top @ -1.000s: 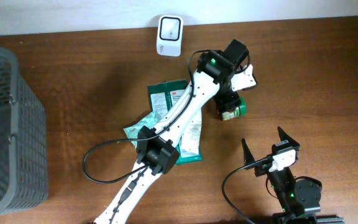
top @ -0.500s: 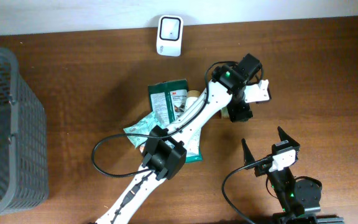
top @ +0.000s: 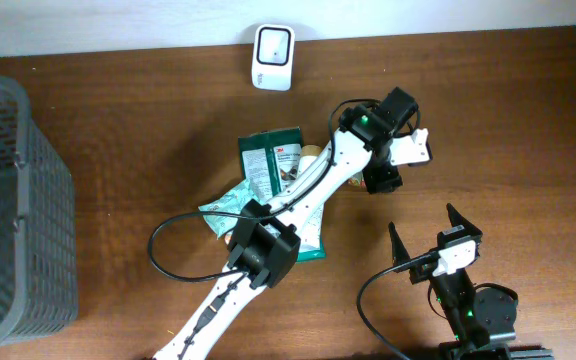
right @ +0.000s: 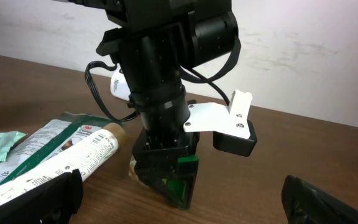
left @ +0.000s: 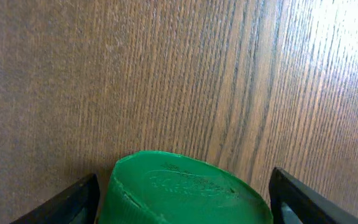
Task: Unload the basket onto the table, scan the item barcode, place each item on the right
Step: 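Set the jar down on its side right of the tube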
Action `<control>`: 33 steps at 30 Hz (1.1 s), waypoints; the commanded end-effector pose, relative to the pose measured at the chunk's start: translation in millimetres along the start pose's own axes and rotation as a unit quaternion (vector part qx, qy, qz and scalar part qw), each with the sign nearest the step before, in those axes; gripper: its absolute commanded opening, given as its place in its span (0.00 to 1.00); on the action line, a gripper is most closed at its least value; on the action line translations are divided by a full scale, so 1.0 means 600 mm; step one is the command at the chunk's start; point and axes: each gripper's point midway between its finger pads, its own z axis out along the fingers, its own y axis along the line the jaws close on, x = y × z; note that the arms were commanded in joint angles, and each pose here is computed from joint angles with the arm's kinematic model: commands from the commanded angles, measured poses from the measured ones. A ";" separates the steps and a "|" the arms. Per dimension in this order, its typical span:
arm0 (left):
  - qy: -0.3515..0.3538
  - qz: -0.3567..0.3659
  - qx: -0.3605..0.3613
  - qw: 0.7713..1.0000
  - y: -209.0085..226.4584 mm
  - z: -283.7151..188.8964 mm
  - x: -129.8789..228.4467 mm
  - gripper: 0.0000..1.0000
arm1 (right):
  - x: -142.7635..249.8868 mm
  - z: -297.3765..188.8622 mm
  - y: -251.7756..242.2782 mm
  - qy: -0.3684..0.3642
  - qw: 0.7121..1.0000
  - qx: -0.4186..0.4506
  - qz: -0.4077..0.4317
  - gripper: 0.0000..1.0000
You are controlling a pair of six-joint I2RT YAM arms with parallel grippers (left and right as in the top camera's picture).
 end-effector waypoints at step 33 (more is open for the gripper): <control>0.030 -0.218 -0.152 0.963 0.090 -0.145 0.033 0.58 | 0.002 0.000 0.002 0.000 1.000 -0.002 0.002 0.98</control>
